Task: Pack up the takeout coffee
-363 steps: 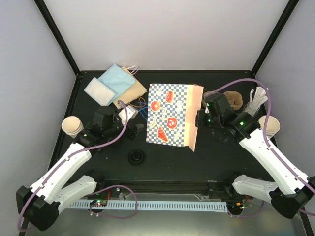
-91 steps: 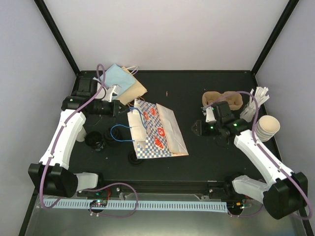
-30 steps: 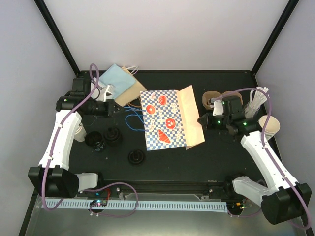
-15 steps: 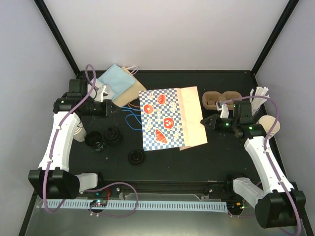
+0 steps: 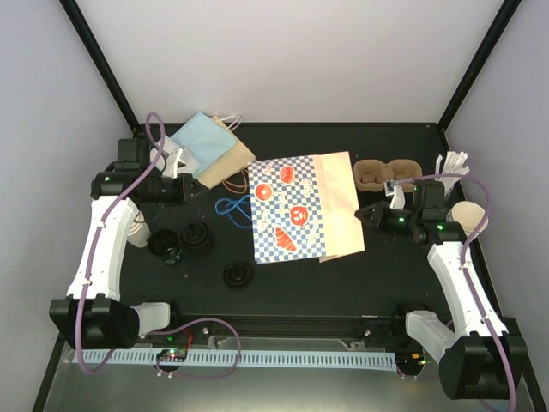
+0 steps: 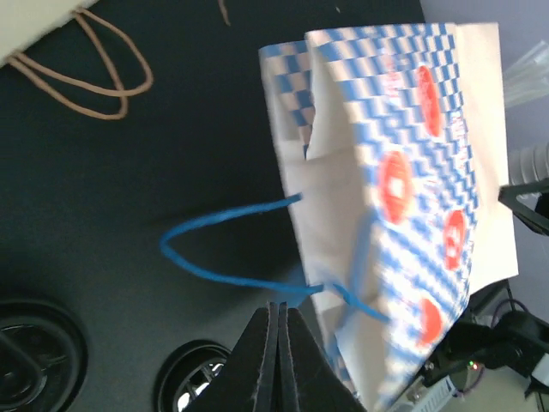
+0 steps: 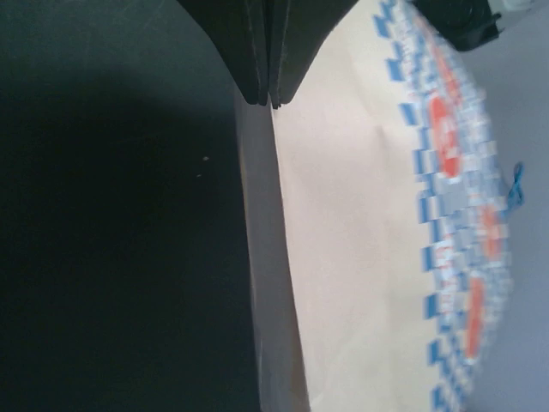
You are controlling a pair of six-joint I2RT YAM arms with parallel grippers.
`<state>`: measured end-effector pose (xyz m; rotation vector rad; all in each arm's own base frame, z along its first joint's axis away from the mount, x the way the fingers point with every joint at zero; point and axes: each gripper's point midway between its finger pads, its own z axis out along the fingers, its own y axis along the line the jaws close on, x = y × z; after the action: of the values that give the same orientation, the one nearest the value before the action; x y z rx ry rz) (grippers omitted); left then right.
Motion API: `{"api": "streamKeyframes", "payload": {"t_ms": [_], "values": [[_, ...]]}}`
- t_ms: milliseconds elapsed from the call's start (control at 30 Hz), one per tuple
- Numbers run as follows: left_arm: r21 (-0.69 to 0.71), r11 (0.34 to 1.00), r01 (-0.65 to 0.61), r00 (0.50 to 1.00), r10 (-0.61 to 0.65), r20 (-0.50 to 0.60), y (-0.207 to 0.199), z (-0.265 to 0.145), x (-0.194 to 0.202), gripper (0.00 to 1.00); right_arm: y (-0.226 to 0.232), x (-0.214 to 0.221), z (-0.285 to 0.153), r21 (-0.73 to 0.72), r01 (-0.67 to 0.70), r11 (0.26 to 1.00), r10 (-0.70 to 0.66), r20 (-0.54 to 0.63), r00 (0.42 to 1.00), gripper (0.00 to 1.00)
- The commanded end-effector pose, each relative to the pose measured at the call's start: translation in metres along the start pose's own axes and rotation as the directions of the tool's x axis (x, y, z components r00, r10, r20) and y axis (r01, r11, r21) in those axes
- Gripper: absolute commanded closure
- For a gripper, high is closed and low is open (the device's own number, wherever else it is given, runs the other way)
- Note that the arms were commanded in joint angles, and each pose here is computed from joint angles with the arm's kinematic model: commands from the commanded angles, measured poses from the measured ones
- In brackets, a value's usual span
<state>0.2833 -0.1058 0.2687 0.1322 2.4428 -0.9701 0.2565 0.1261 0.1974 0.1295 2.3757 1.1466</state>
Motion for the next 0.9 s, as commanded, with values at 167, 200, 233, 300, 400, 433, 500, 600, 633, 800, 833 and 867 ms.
{"api": "streamKeyframes", "payload": {"t_ms": [167, 200, 233, 300, 400, 433, 500, 600, 633, 800, 833, 867], "values": [[0.003, 1.000, 0.005, 0.998, -0.005, 0.068, -0.006, -0.017, -0.013, 0.98, -0.022, -0.002, 0.003, 0.044, -0.039, 0.998, 0.038, 0.026, 0.999, 0.99], [0.037, 0.999, 0.003, 0.997, -0.006, 0.075, -0.013, -0.017, -0.014, 0.99, -0.020, 0.000, 0.005, 0.021, -0.041, 0.999, 0.041, 0.012, 0.999, 0.99], [0.073, 0.997, -0.005, 0.996, -0.001, 0.086, -0.021, -0.019, -0.016, 0.99, -0.020, 0.001, 0.008, 0.006, -0.049, 0.999, 0.049, -0.001, 0.999, 0.99], [0.102, 0.994, -0.025, 0.995, 0.015, 0.097, -0.033, -0.019, -0.017, 0.98, -0.022, 0.002, 0.012, -0.005, -0.061, 0.998, 0.061, -0.010, 0.998, 0.99], [0.085, 0.996, -0.041, 0.997, 0.035, 0.076, -0.035, -0.008, -0.010, 0.98, -0.027, 0.001, 0.014, 0.013, -0.068, 0.998, 0.069, -0.005, 0.998, 0.99], [0.081, 0.996, -0.037, 0.998, 0.032, 0.060, -0.033, -0.001, -0.005, 0.94, -0.027, 0.000, 0.014, 0.016, -0.068, 0.998, 0.068, -0.003, 0.998, 0.99], [0.080, 0.996, -0.031, 0.999, 0.029, 0.027, -0.030, 0.016, 0.005, 0.83, -0.025, -0.001, 0.013, 0.014, -0.059, 0.998, 0.059, 0.000, 0.998, 0.99], [0.032, 0.998, -0.053, 0.999, 0.054, -0.009, -0.027, 0.038, 0.021, 0.54, -0.021, -0.002, 0.011, 0.005, -0.047, 0.999, 0.047, -0.001, 0.999, 0.99], [0.020, 0.997, -0.071, 0.997, 0.071, -0.004, -0.026, 0.043, 0.023, 0.43, -0.019, -0.002, 0.010, -0.003, -0.042, 0.999, 0.042, 0.000, 0.999, 0.99], [-0.009, 0.980, -0.197, 0.971, 0.197, 0.139, -0.033, 0.042, 0.020, 0.01, -0.002, -0.006, 0.003, -0.051, -0.014, 0.999, 0.015, 0.006, 1.000, 0.99], [-0.026, 0.980, -0.198, 0.963, 0.200, 0.179, -0.033, 0.038, 0.018, 0.01, 0.003, -0.008, 0.001, -0.058, -0.004, 0.998, 0.005, 0.014, 1.000, 0.99], [-0.042, 0.984, -0.173, 0.961, 0.178, 0.211, -0.030, 0.034, 0.017, 0.01, 0.007, -0.010, -0.002, -0.065, 0.002, 0.998, 0.000, 0.021, 1.000, 0.99]]}}
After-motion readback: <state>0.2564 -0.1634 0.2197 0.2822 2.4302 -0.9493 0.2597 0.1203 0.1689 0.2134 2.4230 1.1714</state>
